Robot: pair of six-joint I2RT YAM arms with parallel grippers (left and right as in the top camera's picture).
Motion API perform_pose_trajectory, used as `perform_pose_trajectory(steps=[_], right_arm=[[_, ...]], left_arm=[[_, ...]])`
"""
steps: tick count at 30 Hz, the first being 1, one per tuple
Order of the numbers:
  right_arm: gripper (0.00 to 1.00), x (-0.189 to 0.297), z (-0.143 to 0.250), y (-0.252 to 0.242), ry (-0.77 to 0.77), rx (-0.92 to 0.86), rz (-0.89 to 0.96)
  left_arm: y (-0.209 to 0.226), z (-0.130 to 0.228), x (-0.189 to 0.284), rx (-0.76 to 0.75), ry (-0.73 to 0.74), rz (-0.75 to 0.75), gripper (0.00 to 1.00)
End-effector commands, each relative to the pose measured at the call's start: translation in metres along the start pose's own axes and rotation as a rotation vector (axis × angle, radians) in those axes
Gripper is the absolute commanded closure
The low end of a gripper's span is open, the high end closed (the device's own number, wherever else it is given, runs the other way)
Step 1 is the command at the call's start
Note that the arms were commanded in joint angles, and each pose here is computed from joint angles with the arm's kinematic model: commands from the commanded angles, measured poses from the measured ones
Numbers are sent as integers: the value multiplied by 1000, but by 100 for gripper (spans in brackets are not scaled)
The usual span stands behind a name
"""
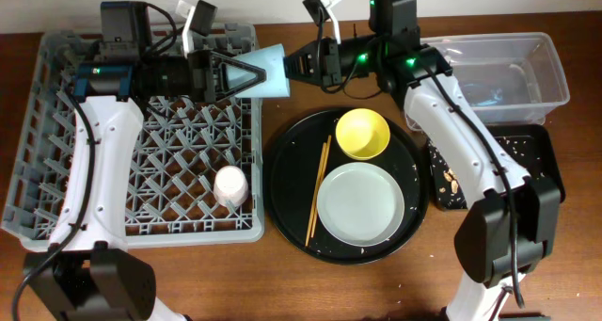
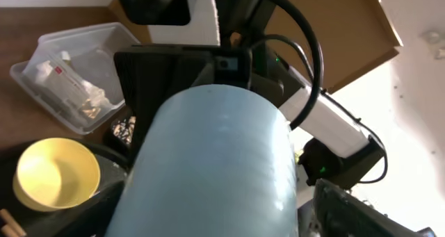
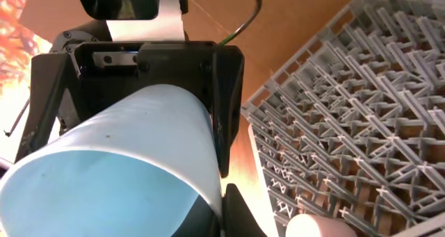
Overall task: Sort waste into correct bins and load items into the dishwasher rack
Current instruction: 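Place the blue cup in the rack with the left gripper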
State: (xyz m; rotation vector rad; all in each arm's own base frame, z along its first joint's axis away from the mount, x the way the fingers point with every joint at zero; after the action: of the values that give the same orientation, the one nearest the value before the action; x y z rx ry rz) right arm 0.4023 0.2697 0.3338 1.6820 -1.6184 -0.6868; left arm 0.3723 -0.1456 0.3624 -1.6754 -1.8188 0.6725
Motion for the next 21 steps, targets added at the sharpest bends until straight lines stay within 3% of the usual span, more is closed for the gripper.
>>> perform_pose_trajectory(steps=[1,3,4,5,6,7,10,12,15,18,21], right_arm=[[96,-1,-6,0,-31,-15,44],[96,-1,-8,-4,-44,-18,65],[91,-1,-9,-6,-52,-21,79],[66,-1,-10,-7,-57,-21,86],[14,-1,-10,-7,-57,-20,87],[0,0,-10,-8,-60,-21,93],[2,22,-6,-48,-129,-171,315],[2,48,13,-88,-150,-295,578],[2,79,44,-114,-122,-440,813],[2,91,66,-121,-62,-498,919],[1,99,84,-122,-9,-551,994]], left_arm=[[-17,-2,-1,-34,-6,102,28],[-17,-2,-1,-33,-6,102,33],[-17,-2,-1,-33,-6,101,36],[-17,-2,-1,-33,-6,101,36],[-16,-3,0,-34,-6,94,36],[-11,-3,1,-33,-6,61,36],[21,-2,11,-18,-6,-158,38],[54,6,22,30,24,-405,40],[87,26,42,102,125,-775,39],[84,35,65,86,295,-1192,39],[80,41,68,56,387,-1336,39]])
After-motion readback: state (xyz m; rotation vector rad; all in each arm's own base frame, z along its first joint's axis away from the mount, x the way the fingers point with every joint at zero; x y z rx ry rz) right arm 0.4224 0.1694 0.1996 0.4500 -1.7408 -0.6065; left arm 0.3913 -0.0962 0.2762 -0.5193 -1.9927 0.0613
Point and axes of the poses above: each gripper's point midway between its finger pads, its own x axis back along the fingers, its own y axis along the line the jaws close on, z = x × y, the point moved 3 cm from there along x, back along the fingers, and after that the axes turned 4 degrees about -x, right-handed, at the moved point
